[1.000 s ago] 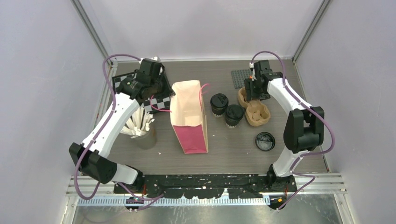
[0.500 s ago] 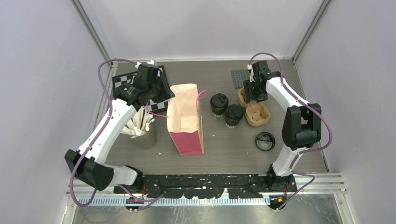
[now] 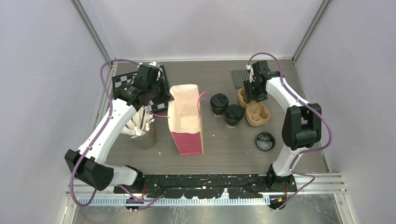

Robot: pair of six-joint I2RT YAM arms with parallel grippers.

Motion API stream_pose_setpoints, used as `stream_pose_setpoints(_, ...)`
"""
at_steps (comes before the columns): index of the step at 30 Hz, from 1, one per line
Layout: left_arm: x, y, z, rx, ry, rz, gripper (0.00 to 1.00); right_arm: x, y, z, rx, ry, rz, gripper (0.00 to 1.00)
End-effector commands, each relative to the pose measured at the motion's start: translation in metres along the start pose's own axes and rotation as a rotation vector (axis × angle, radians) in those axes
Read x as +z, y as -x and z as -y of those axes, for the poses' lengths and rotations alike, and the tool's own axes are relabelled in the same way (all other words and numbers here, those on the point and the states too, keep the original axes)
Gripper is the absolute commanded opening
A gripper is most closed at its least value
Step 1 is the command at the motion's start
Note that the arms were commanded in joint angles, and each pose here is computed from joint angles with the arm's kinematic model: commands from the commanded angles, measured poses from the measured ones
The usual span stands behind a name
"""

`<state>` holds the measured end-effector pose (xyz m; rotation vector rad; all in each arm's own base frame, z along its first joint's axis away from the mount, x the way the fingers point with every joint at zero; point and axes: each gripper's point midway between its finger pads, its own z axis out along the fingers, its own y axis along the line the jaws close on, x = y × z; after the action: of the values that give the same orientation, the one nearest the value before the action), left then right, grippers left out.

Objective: Pack the takeout coffee

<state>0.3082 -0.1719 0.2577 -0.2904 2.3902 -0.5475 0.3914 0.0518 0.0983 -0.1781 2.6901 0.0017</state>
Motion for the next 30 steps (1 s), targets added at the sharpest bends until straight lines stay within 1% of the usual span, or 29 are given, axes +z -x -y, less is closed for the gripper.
stream_pose_setpoints(1, -0.005, 0.005, 0.016, -0.008, -0.08, -0.002, 0.03, -0.014, 0.003, 0.014, -0.019, -0.03, 0.005, 0.56)
stream_pose_setpoints(2, -0.004, 0.004, 0.018, -0.02, -0.089, -0.006, 0.01, -0.015, 0.003, 0.014, -0.018, -0.034, 0.007, 0.56)
stream_pose_setpoints(3, -0.004, 0.003, 0.02, -0.035, -0.095, -0.007, 0.0, -0.016, 0.003, 0.015, -0.014, -0.037, 0.009, 0.56)
stream_pose_setpoints(5, -0.004, 0.005, 0.021, -0.062, -0.102, 0.005, 0.0, -0.019, 0.002, 0.014, -0.009, -0.03, 0.01, 0.58)
stream_pose_setpoints(8, -0.006, 0.014, 0.021, -0.104, -0.105, 0.059, 0.0, -0.022, 0.008, 0.015, -0.001, -0.028, 0.025, 0.59)
stream_pose_setpoints(10, -0.005, 0.016, 0.021, -0.109, -0.104, 0.071, 0.0, -0.021, 0.011, 0.016, 0.005, -0.026, 0.027, 0.59)
stream_pose_setpoints(15, -0.001, 0.013, 0.015, -0.113, -0.07, 0.056, 0.0, -0.016, 0.01, 0.014, 0.008, -0.008, 0.008, 0.55)
stream_pose_setpoints(18, -0.003, 0.014, 0.011, -0.111, -0.05, 0.06, 0.02, -0.015, 0.006, 0.014, 0.004, -0.009, 0.0, 0.54)
stream_pose_setpoints(21, -0.005, 0.013, 0.009, -0.108, -0.039, 0.061, 0.09, -0.013, 0.005, 0.013, 0.006, -0.002, -0.005, 0.53)
stream_pose_setpoints(23, -0.004, 0.013, 0.009, -0.111, -0.04, 0.059, 0.12, -0.011, 0.004, 0.012, 0.01, 0.004, -0.011, 0.52)
stream_pose_setpoints(24, -0.003, 0.012, 0.01, -0.111, -0.042, 0.053, 0.15, -0.01, 0.003, 0.012, 0.01, 0.004, -0.014, 0.52)
stream_pose_setpoints(27, -0.004, 0.01, 0.01, -0.107, -0.047, 0.043, 0.29, -0.007, 0.001, 0.006, 0.012, 0.038, -0.023, 0.51)
stream_pose_setpoints(30, -0.007, 0.01, 0.009, -0.087, -0.043, 0.05, 0.41, -0.005, 0.0, 0.006, 0.012, 0.038, -0.03, 0.49)
